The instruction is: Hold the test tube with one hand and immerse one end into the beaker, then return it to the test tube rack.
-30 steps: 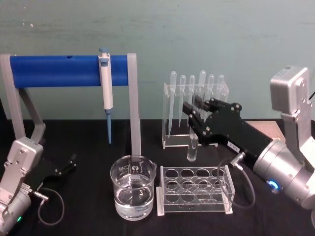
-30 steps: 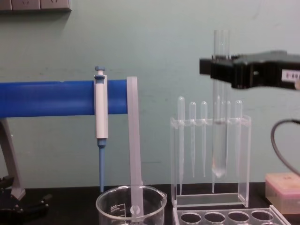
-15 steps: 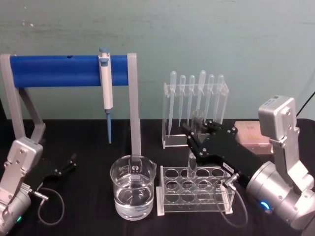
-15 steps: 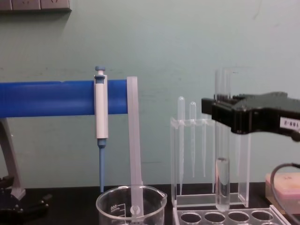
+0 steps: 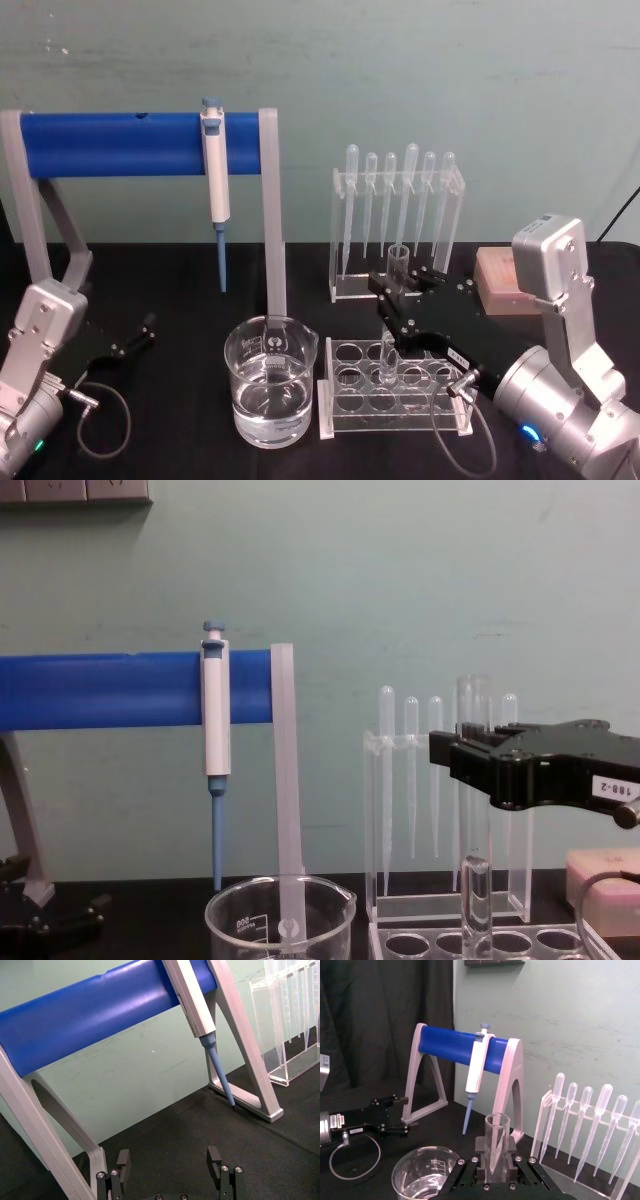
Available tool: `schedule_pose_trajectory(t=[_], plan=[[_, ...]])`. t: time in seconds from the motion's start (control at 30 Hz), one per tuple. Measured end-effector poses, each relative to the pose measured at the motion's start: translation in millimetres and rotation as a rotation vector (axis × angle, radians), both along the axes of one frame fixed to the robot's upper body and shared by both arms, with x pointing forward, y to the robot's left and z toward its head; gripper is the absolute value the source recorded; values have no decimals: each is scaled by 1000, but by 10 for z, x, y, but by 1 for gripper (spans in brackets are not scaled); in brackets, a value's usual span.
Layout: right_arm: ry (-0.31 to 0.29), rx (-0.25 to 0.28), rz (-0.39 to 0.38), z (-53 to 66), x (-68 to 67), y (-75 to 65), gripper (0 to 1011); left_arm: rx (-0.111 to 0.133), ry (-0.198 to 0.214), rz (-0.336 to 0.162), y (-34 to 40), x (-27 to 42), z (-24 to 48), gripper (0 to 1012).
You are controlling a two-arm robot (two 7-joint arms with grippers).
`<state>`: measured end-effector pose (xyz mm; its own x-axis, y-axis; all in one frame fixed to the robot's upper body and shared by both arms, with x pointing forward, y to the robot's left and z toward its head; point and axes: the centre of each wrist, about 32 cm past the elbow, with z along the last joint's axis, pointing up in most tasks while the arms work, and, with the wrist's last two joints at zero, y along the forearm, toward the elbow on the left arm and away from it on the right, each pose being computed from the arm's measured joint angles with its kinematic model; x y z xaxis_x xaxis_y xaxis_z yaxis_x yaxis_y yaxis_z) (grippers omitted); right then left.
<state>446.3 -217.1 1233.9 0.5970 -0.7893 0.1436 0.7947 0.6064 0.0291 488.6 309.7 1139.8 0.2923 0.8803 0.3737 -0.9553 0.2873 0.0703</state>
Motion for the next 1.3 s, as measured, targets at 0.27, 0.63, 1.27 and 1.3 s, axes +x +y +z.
schedule_pose_trajectory(t=[0.27,0.63,1.27,1.3], plan=[[11,0,-6,-50,10,6,225,0,0,0,0,0,0,1000],[21,1,-16,-121,27,33,225,0,0,0,0,0,0,1000],[37,-4,-53,-244,60,59,225,0,0,0,0,0,0,1000],[38,-3,-53,-250,61,60,225,0,0,0,0,0,0,1000]])
